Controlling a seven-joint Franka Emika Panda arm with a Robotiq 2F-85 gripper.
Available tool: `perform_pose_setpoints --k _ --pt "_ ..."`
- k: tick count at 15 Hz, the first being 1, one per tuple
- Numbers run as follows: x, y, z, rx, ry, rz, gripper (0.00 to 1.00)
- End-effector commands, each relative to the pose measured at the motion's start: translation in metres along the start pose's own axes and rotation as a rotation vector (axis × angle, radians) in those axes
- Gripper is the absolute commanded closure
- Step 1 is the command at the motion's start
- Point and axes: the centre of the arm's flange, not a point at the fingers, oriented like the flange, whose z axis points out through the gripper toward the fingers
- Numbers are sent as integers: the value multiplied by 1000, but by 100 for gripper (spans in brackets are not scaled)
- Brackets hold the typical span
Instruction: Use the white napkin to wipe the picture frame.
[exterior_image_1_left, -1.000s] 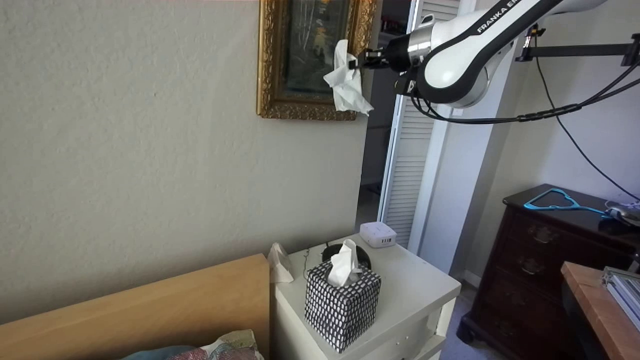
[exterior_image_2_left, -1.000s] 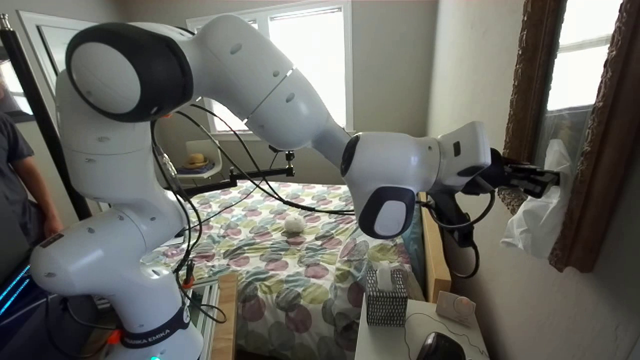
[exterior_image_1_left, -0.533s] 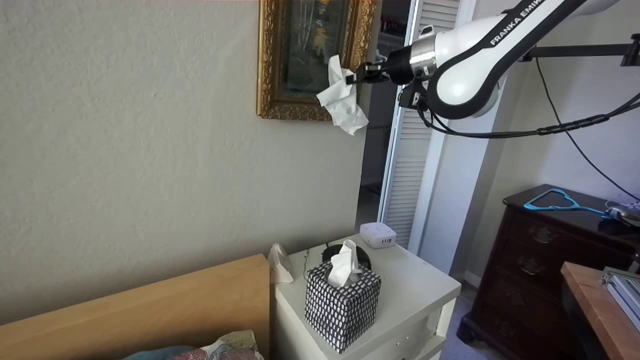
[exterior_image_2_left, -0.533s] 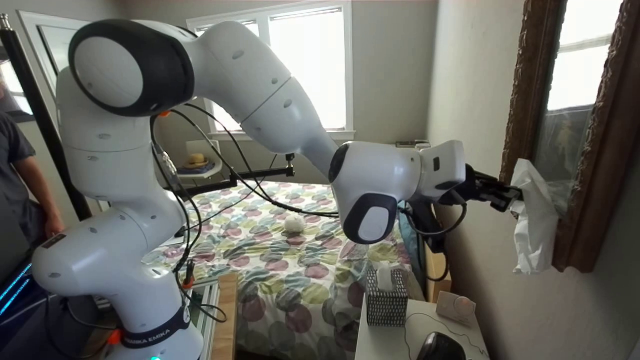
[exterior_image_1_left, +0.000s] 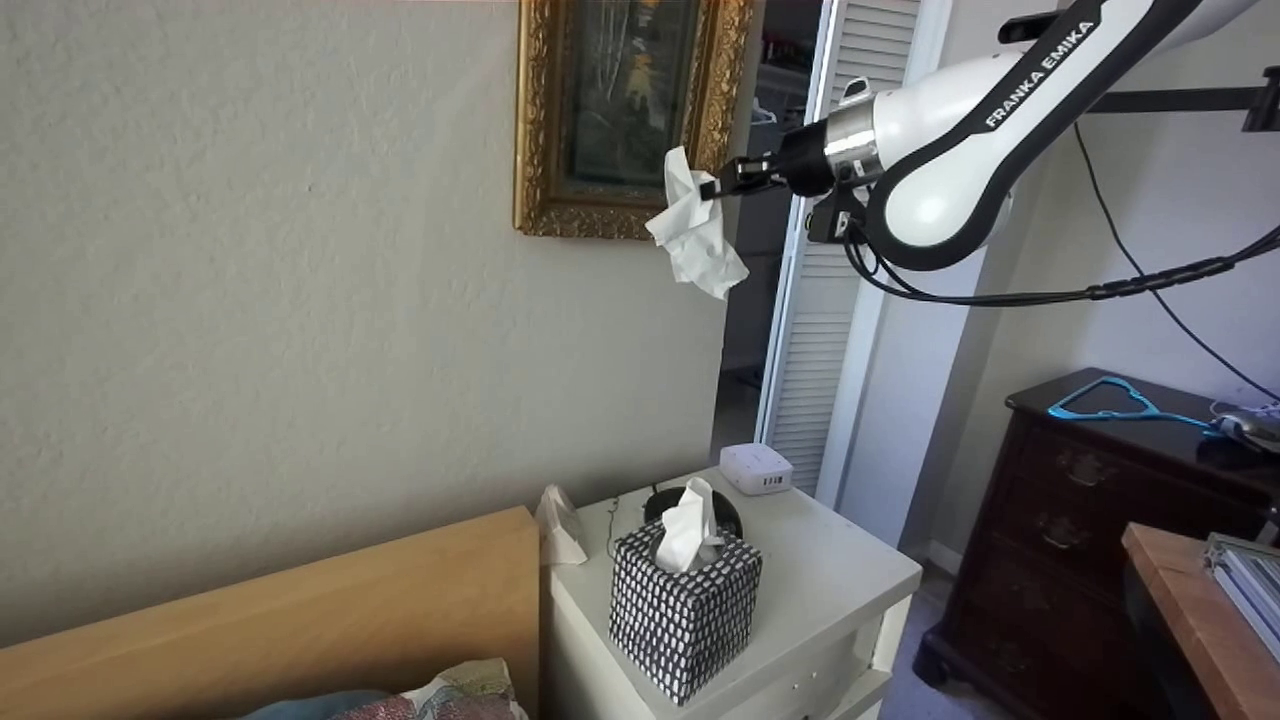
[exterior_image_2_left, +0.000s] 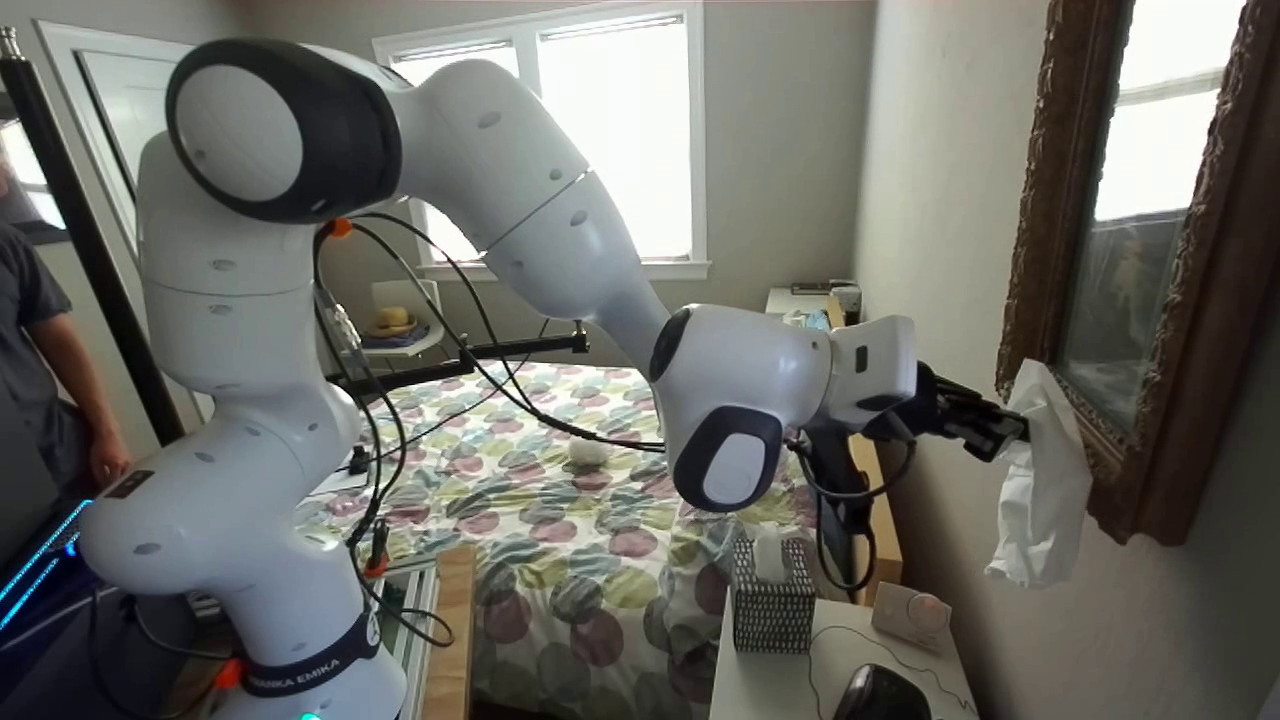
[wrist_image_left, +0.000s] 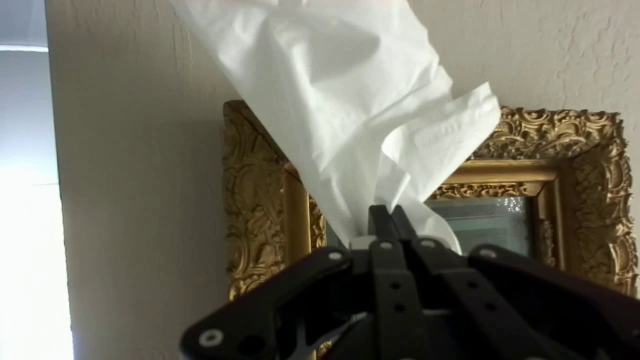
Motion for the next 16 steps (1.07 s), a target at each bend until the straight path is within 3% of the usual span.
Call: perform_pose_setpoints --k 1,8,16 --pt "15 -3 -2 8 31 -22 100" --pt "50 0 -4 -8 112 -65 100" --pt "103 1 -28 -33 262 -146 100"
